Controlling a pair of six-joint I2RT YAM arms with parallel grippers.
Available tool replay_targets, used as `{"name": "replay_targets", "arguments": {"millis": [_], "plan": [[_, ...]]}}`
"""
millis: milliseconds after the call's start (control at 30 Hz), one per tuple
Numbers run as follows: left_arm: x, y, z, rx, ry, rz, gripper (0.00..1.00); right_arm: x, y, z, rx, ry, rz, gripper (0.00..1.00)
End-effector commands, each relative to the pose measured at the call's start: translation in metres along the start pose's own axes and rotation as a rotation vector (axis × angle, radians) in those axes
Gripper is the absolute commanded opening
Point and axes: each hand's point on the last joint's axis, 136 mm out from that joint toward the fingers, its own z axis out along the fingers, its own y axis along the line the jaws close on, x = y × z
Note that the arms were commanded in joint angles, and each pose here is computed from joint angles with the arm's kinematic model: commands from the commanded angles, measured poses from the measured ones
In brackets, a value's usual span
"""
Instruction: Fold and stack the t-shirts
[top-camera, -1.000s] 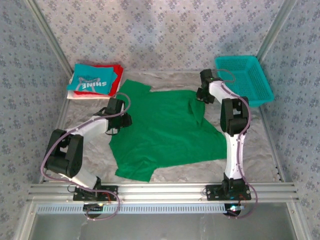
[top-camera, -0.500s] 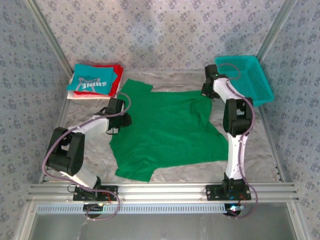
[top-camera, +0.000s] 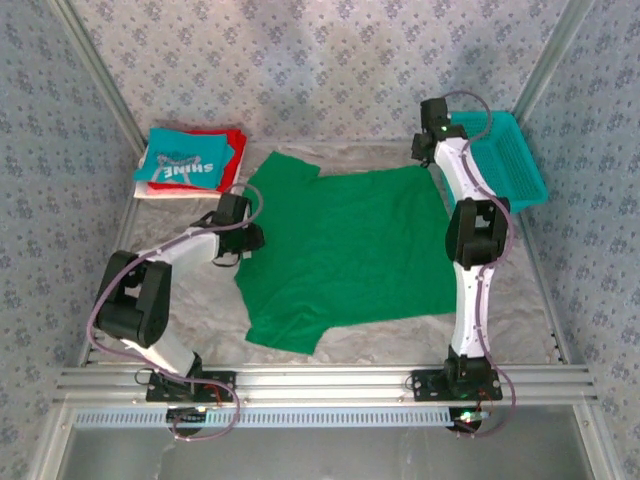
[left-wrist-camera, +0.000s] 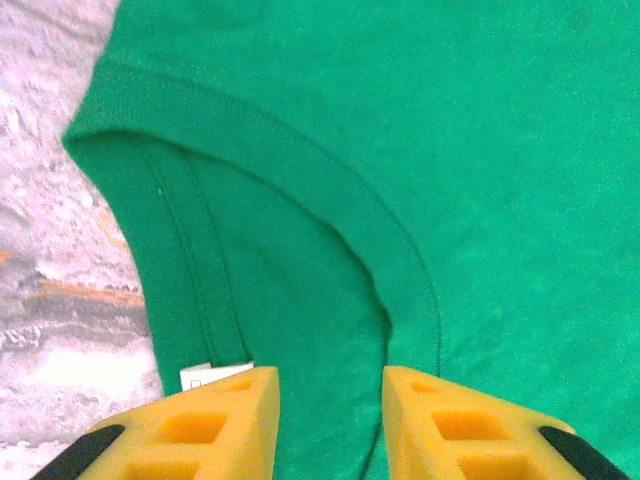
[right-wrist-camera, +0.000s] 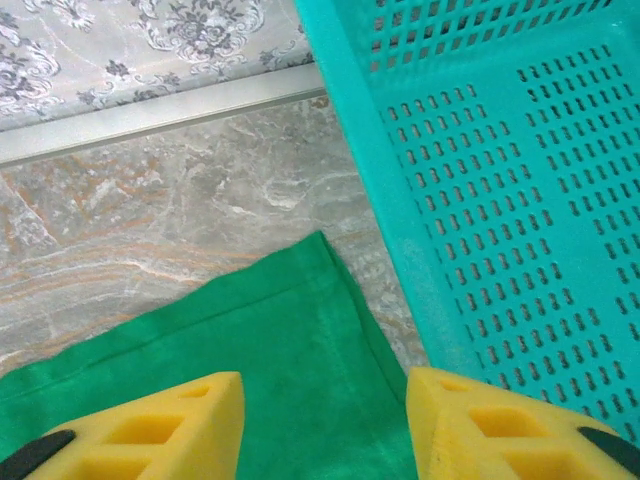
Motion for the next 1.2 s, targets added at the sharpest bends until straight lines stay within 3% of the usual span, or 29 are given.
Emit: {"name": "replay_targets", "arguments": {"millis": [0,67,167,300,433,667,867,1033,1167], "plan": [[-0.035,-0.01,-0.012,0.01,-0.068,0.016,0.35,-0.002,0.0,-0.048,0.024,-0.026,-0.016,0.53],[-0.044,-0.016,-0.01,0.018,-0.069,0.014,0.35,0.008,0.009,-0.065,-0.014,-0.039,-0.018,0.53],[-0.05,-0.02,0.002,0.02,-0.05,0.004,0.35,0.042,0.03,-0.083,-0.109,-0.018,-0.013,0.43],[-0.054,-0.021,0.024,0.032,-0.013,-0.041,0.32,0.099,0.044,-0.083,-0.205,0.046,0.035,0.14],[-0.058,-0.024,0.046,0.03,0.014,-0.046,0.31,0.136,0.048,-0.083,-0.222,0.093,0.023,0.04],[-0.061,-0.017,0.092,0.023,0.091,-0.093,0.28,0.149,0.037,-0.119,-0.249,-0.052,0.017,0.0],[-0.075,-0.015,0.129,0.061,0.139,-0.146,0.25,0.151,0.004,-0.167,-0.256,-0.301,0.082,0.0],[-0.105,-0.019,0.156,0.062,0.149,-0.129,0.25,0.174,-0.013,-0.188,-0.282,-0.363,0.147,0.02],[-0.144,-0.02,0.162,0.048,0.105,-0.111,0.25,0.186,-0.023,-0.19,-0.249,-0.334,0.128,0.02]]}}
